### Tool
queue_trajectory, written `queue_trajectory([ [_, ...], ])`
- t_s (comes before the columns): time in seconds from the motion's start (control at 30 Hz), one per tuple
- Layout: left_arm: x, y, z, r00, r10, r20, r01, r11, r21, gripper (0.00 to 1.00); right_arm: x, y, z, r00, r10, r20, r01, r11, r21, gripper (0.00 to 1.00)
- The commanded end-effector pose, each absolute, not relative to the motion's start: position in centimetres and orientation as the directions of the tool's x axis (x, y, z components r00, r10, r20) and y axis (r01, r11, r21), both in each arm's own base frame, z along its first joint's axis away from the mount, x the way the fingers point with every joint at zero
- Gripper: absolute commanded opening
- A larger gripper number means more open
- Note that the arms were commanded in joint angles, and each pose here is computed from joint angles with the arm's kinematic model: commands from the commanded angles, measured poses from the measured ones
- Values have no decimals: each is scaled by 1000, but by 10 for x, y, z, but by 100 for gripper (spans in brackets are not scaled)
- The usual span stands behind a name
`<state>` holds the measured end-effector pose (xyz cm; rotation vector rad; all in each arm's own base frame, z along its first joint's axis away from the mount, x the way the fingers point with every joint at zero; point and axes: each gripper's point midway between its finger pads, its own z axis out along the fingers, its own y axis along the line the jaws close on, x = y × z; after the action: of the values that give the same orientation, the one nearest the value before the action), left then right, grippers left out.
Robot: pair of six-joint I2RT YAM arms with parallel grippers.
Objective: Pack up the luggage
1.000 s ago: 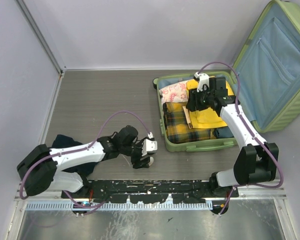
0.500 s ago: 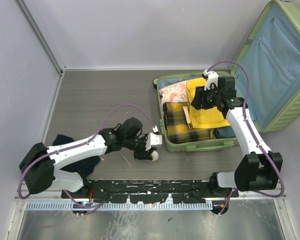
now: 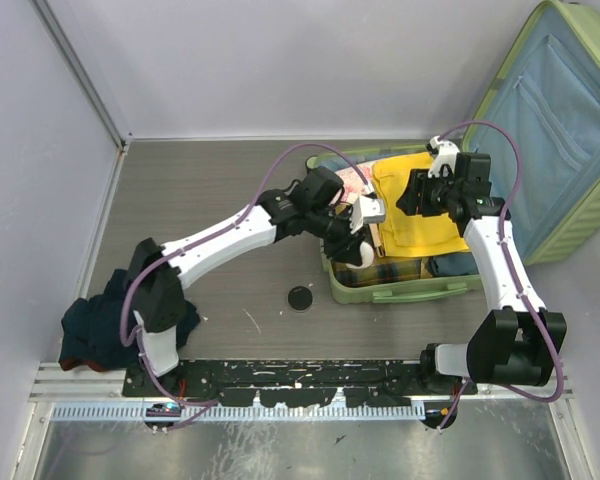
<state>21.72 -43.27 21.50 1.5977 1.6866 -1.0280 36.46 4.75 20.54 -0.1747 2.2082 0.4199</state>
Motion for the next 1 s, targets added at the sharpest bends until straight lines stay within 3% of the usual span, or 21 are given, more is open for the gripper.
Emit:
queue_trajectory([
  [0.0,233,-443,215,-250,537,-806,958,17,-286,12,367,49,231,-562,30,-827,-290,929,231,55],
  [0.2,269,-458,184,-328,554,-766,935,74,-346,12,364,45,227,-568,39,-822,-274,933,234,55],
  [0.3,291,-464,167,-358,555,-751,926,111,-360,17,364,44,225,-571,44,-819,-269,933,238,56],
  [0.37,311,-465,160,-391,550,-738,917,161,-366,28,364,43,224,-574,49,-818,-266,933,242,56],
  [0.47,351,-458,161,-426,527,-735,905,265,-334,54,364,43,224,-574,54,-817,-265,932,247,58],
  [0.63,402,-434,190,-411,445,-795,892,376,-250,74,366,43,228,-566,52,-823,-269,932,243,60],
  [0.8,396,-401,229,-297,417,-859,926,346,-152,78,368,44,231,-555,41,-831,-287,928,237,61],
  [0.97,352,-355,220,-197,438,-877,965,246,-94,85,369,45,239,-535,11,-845,-314,926,210,62],
])
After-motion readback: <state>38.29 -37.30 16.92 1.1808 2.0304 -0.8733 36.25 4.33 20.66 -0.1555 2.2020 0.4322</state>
